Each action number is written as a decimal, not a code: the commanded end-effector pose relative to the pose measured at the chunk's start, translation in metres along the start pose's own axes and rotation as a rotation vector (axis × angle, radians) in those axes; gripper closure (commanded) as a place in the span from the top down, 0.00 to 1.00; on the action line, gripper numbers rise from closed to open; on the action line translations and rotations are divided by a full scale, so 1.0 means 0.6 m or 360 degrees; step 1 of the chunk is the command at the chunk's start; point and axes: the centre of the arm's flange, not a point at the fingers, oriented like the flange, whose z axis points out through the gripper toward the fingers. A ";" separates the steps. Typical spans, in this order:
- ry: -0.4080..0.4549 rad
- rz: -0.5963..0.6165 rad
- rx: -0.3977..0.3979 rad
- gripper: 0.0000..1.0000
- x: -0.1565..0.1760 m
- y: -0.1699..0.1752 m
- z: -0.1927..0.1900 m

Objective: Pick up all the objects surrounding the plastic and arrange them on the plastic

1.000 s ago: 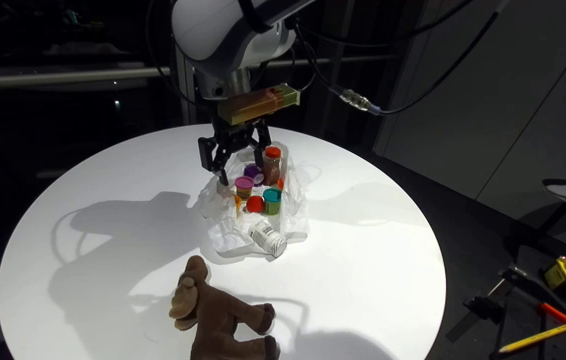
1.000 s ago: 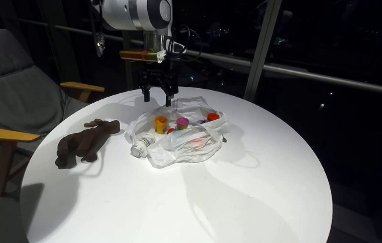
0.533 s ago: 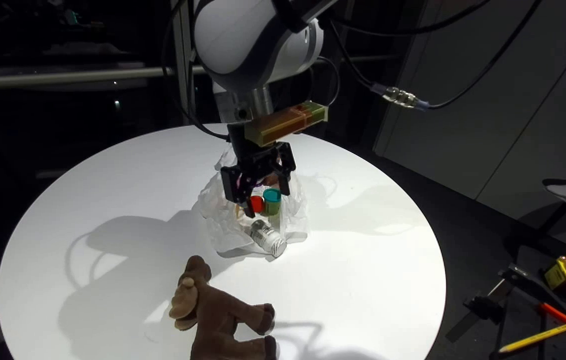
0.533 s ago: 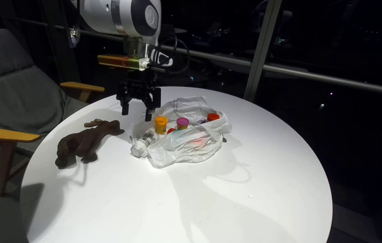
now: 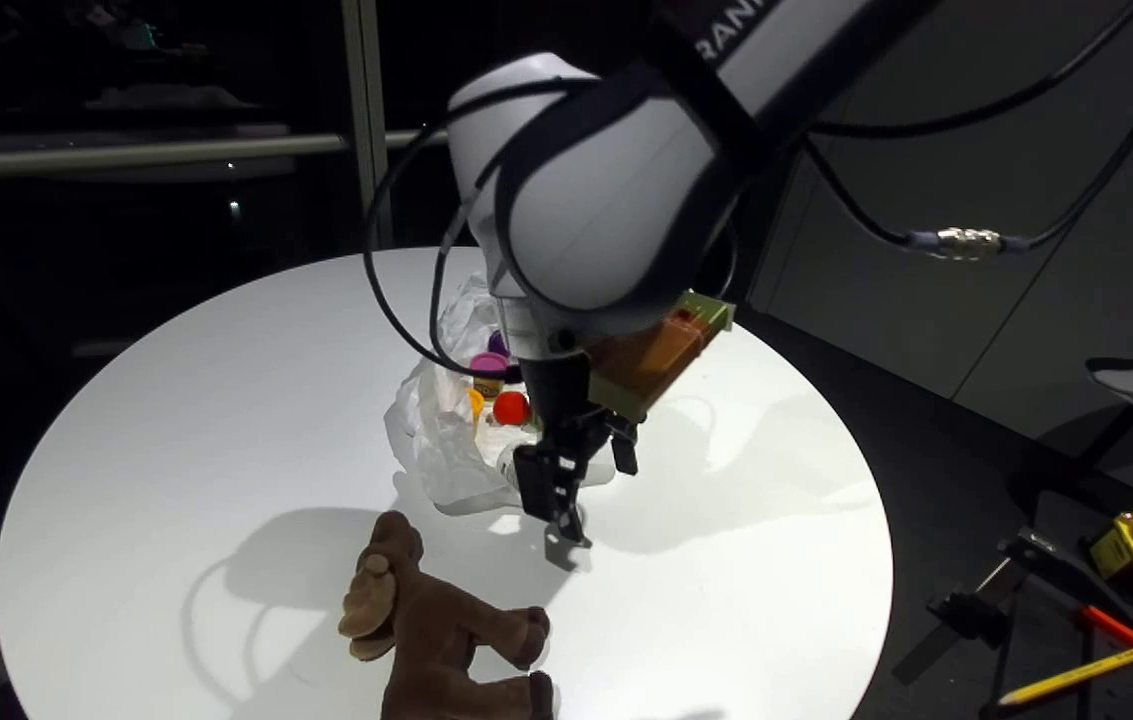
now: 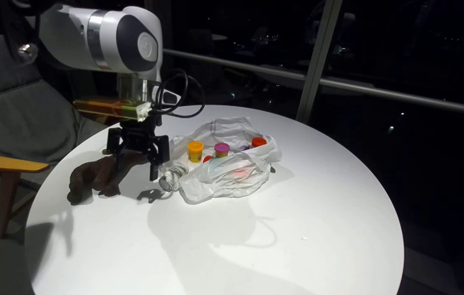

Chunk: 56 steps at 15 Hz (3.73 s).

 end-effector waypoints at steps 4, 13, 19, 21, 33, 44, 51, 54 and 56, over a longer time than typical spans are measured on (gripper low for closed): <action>0.0247 -0.0244 -0.0227 1.00 -0.173 0.033 0.084; 0.0643 -0.0308 -0.0115 1.00 -0.167 0.069 0.027; 0.0729 -0.0242 0.0046 1.00 -0.130 0.047 0.026; 0.0729 -0.0227 0.0072 1.00 -0.119 0.042 0.032; 0.0789 -0.0135 0.0109 1.00 -0.017 0.045 0.051; 0.0782 -0.0072 0.0130 0.73 0.028 0.072 0.067; 0.0798 -0.0077 0.0133 0.19 0.016 0.070 0.055; 0.0779 -0.0081 0.0140 0.19 0.018 0.068 0.061; 0.0755 -0.0090 0.0140 0.18 0.018 0.068 0.040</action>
